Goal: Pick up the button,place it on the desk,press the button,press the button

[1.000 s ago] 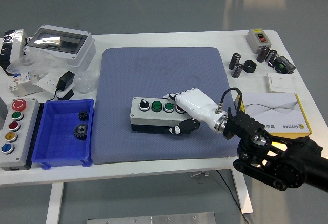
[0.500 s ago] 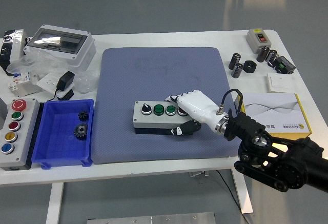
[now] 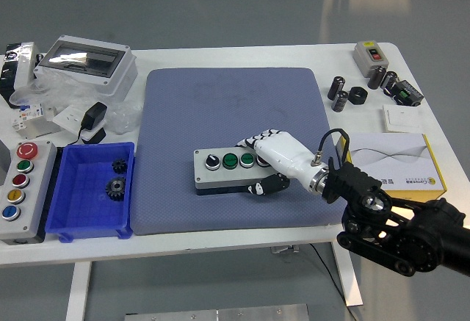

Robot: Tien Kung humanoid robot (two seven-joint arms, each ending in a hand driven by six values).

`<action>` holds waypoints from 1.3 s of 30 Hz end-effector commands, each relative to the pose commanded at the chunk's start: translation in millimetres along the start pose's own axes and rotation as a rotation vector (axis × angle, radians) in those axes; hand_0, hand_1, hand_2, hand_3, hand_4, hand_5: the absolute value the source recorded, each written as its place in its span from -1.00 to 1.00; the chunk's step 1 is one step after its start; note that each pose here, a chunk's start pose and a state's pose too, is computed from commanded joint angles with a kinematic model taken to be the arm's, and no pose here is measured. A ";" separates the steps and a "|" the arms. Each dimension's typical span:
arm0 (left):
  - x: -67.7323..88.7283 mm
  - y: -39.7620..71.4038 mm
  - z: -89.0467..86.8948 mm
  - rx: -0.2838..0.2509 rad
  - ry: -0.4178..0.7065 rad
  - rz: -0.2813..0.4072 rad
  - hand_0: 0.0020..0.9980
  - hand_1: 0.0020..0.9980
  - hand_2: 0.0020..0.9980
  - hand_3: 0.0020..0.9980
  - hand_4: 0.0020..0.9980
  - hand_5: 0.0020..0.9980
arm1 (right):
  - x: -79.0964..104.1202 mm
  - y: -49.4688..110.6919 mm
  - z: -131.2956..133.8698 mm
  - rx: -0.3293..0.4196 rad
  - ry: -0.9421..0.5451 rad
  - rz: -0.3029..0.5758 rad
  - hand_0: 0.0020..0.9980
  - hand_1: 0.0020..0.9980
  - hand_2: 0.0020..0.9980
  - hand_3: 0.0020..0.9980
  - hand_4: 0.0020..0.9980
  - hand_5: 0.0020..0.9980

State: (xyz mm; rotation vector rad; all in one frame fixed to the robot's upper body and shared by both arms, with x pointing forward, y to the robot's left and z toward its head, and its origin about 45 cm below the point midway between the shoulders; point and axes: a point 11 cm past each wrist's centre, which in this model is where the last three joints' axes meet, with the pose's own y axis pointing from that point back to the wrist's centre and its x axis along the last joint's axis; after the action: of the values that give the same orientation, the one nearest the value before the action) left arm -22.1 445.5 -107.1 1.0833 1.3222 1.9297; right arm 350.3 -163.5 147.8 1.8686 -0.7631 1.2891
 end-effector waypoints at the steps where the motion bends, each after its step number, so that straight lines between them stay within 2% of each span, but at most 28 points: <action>1: 0.1 0.0 -0.3 0.000 0.000 0.000 0.29 0.25 0.24 0.39 0.47 -0.68 | -0.1 0.2 0.0 -0.001 -0.005 -0.002 0.67 0.57 0.57 0.69 0.25 -0.89; 24: 1.0 0.0 5.2 -0.020 0.002 -0.010 0.29 0.25 0.24 0.39 0.47 -0.68 | 4.3 -0.1 5.4 -0.036 -0.060 -0.021 0.66 0.57 0.60 0.76 0.35 -0.81; 25: 1.0 0.0 5.6 -0.022 0.001 -0.011 0.29 0.25 0.24 0.38 0.47 -0.68 | 4.6 -0.1 5.5 -0.037 -0.063 -0.022 0.66 0.58 0.61 0.78 0.45 -0.72; 36: 0.1 0.1 6.7 -0.027 -0.002 -0.021 0.29 0.25 0.24 0.38 0.47 -0.69 | 4.4 1.4 6.4 -0.040 -0.078 -0.038 0.67 0.58 0.64 0.82 0.48 -0.70; 37: -0.1 0.1 6.6 -0.027 -0.002 -0.022 0.29 0.25 0.24 0.38 0.49 -0.69 | 4.5 1.6 6.6 -0.040 -0.078 -0.038 0.69 0.66 0.77 0.94 0.63 -0.56; 39: -0.2 0.1 6.6 -0.027 -0.003 -0.023 0.29 0.25 0.24 0.38 0.49 -0.69 | 4.6 1.9 7.0 -0.041 -0.078 -0.040 0.69 0.66 0.77 0.94 0.63 -0.56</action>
State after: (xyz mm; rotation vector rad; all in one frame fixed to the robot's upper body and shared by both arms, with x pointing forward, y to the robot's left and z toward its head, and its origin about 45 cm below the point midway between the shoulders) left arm -16.3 448.5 -105.9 1.0526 1.2977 1.9232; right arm 353.8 -170.7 151.0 1.9012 -0.7830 1.1732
